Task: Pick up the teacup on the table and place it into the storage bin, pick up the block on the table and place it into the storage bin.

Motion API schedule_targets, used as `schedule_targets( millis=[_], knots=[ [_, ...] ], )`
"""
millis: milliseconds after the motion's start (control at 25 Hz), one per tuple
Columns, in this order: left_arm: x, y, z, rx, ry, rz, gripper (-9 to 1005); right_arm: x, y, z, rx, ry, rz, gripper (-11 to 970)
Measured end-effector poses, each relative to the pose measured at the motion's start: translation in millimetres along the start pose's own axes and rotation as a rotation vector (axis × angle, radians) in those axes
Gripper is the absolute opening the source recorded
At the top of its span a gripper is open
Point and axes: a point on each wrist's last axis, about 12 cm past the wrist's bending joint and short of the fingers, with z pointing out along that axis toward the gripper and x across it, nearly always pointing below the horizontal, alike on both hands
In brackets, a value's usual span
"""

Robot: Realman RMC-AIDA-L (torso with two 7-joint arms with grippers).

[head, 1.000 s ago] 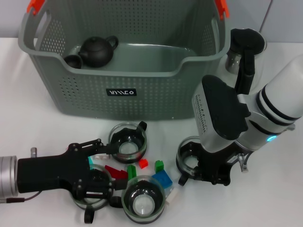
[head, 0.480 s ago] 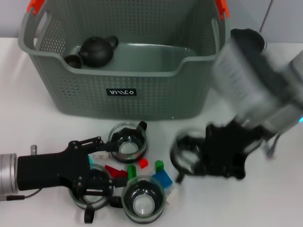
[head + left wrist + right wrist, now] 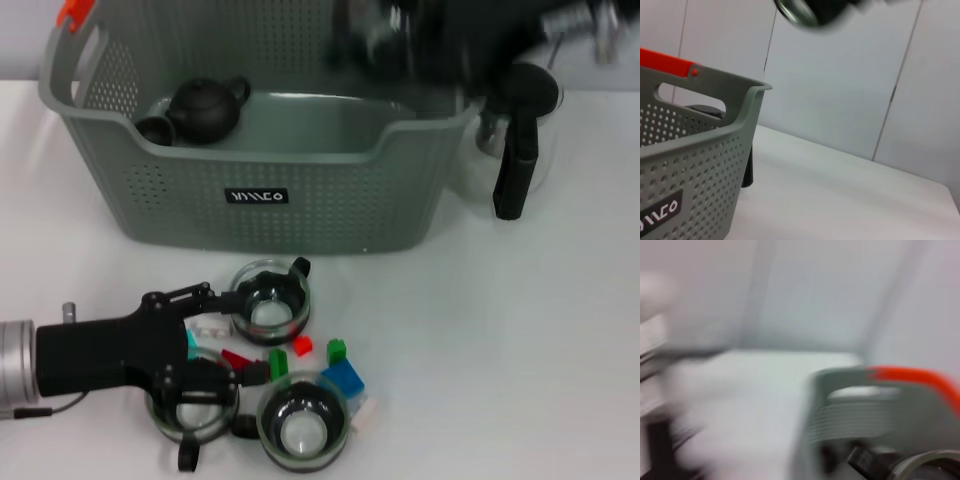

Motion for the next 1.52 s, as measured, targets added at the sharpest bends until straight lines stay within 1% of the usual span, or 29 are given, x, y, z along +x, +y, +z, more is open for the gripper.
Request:
schedule_targets(
  millis=[40,80,200,280,400,480,520,640,720,880,1040,1240,1520],
  knots=[
    [0,0.2,1,-0.002,0.000,-0.001,921,-3,-15.9,9,0.089,-0.027,0.103,59],
    [0,0.5,1,-0.003,0.000,-0.003,921,-3,-15.9,9,0.089,-0.027,0.103,59],
    [0,0.9,3,-0.001,-0.001,-0.003,921,-2,-41.8,35,0.162,-0.035,0.243,59],
    [-1,1.1,5,0.002,-0.003,-0.002,921,1,-55.7,56,0.189,-0.006,0.292,59],
    [-1,1.3,7,0.002,-0.004,-0.002,921,8,-75.0,97,0.245,0.094,0.333,59],
    [0,1.9,7,-0.006,-0.001,-0.003,921,16,-79.4,120,0.257,0.168,0.342,59],
    [0,2.0,7,-0.011,0.000,-0.005,920,20,-80.5,132,0.263,0.211,0.338,58],
    [3,1.3,7,-0.016,0.001,-0.013,920,25,-80.5,153,0.284,0.291,0.300,58],
    [3,0.8,8,-0.015,0.000,-0.018,920,28,-76.6,163,0.287,0.334,0.268,58],
    [3,1.4,9,-0.016,0.000,-0.018,920,37,-67.4,176,0.278,0.389,0.222,58],
    [3,2.4,10,-0.023,0.002,-0.017,921,46,-62.2,180,0.262,0.410,0.226,60],
    [2,3.2,12,-0.019,0.001,-0.013,921,52,-63.0,177,0.259,0.414,0.249,60],
    [1,3.5,13,-0.017,0.000,-0.011,921,54,-62.1,177,0.252,0.423,0.248,59]
  ],
)
